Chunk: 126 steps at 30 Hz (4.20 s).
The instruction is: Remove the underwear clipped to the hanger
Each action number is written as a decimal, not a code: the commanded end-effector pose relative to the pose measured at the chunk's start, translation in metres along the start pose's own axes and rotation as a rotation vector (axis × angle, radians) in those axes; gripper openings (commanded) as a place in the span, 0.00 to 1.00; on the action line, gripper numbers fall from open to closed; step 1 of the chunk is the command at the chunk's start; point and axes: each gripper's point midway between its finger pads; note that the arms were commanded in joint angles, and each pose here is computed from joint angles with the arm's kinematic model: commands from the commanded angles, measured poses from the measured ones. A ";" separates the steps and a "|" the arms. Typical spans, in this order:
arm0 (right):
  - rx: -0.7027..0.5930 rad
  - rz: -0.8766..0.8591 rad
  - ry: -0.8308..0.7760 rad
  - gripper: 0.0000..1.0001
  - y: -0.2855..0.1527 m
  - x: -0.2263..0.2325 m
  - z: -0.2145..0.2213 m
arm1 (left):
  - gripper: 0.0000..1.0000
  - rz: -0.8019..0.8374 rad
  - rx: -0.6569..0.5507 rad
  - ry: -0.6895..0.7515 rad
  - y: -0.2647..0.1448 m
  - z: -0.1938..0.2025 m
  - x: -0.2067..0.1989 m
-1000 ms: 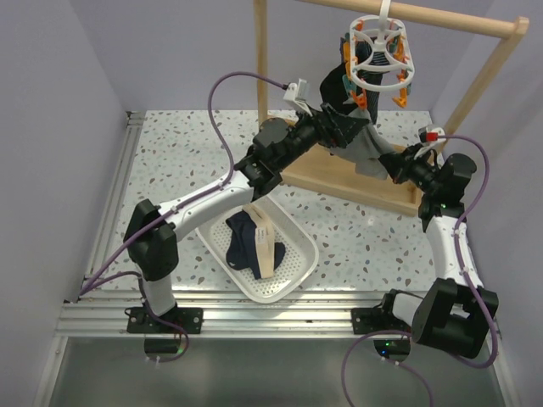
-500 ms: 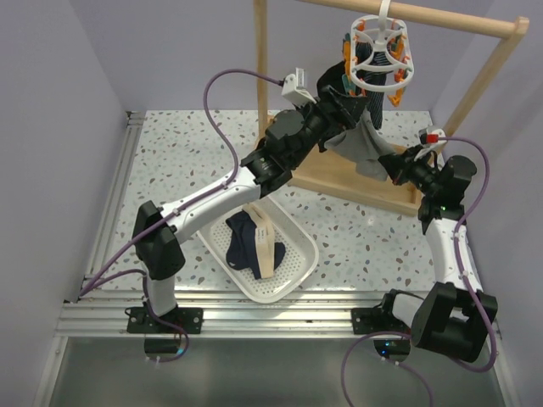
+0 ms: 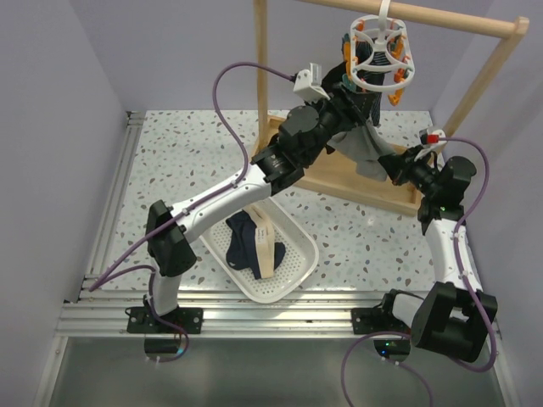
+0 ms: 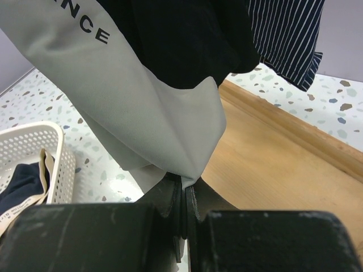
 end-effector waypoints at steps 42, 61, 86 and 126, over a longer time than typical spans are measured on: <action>-0.099 -0.065 -0.034 0.00 -0.004 0.015 -0.029 | 0.74 -0.005 -0.144 0.105 -0.025 -0.043 -0.030; -0.045 -0.585 -0.274 0.00 -0.037 0.110 -0.031 | 1.00 -0.012 -0.071 0.265 -0.111 -0.057 0.005; -0.038 -1.102 -0.524 0.00 -0.007 0.337 -0.032 | 1.00 -0.355 0.050 0.379 -0.329 -0.072 0.172; -0.165 0.199 -0.299 0.93 0.056 0.060 -0.022 | 1.00 -0.328 0.100 0.444 -0.326 -0.052 0.186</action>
Point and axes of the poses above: each gripper's point midway between its finger pads, its own y axis out along the fingers, its own x axis along the line the jaws close on, z = x × y, and after that the axes turned 10 degrees about -y, right-handed
